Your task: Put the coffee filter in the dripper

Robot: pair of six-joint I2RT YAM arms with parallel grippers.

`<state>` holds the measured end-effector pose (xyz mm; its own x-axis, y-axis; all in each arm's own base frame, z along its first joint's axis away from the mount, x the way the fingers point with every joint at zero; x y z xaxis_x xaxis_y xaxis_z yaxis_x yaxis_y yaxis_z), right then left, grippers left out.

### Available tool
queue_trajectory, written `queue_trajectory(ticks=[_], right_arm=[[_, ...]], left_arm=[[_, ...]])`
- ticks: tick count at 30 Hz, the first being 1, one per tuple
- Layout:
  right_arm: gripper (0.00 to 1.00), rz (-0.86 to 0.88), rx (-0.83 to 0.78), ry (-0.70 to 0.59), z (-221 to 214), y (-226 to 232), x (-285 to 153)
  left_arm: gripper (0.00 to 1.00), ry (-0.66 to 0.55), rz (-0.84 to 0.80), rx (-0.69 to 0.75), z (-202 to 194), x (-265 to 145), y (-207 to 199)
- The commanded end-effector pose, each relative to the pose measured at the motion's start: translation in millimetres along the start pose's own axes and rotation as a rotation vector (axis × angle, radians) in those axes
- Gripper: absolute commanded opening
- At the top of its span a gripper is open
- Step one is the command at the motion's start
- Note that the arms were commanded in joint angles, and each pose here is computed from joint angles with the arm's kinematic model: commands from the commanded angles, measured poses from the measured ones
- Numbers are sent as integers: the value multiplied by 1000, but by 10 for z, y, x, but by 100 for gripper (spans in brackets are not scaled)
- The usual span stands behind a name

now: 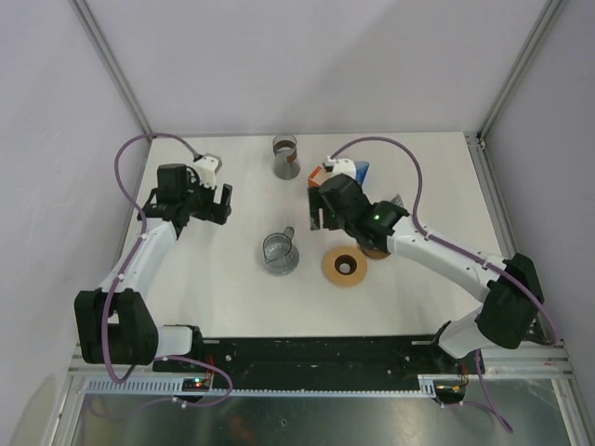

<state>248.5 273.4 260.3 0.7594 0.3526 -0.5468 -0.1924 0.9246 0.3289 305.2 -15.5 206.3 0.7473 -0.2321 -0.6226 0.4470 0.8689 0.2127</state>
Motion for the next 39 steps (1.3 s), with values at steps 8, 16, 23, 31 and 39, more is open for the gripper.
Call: queue_trajectory(ticks=[8, 16, 23, 31, 39], right_arm=[[77, -335, 78, 255, -918, -1003, 103], [73, -366, 90, 327, -1214, -1163, 264], [61, -330, 103, 413, -1423, -1174, 447], [13, -300, 85, 321, -1209, -1083, 268], [0, -72, -11, 147, -347, -557, -112]], left_arm=[[94, -102, -155, 51, 307, -122, -209], [94, -94, -145, 53, 288, -128, -209], [94, -84, -133, 56, 263, -125, -203], [94, -77, -134, 54, 255, -107, -199], [94, -88, -149, 45, 282, -119, -212]])
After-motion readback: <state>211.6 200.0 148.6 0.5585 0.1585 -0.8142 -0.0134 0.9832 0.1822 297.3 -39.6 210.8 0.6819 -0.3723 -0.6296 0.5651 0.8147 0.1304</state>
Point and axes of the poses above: each gripper's point midway between its finger pads, its own x axis out along the fingers, its own y axis along the line the jaws close on, z = x × y, the point moved 8 cm from there along -x, back along the fingers, and after that the axes turned 11 degrees about x, right-handed, at the moved point
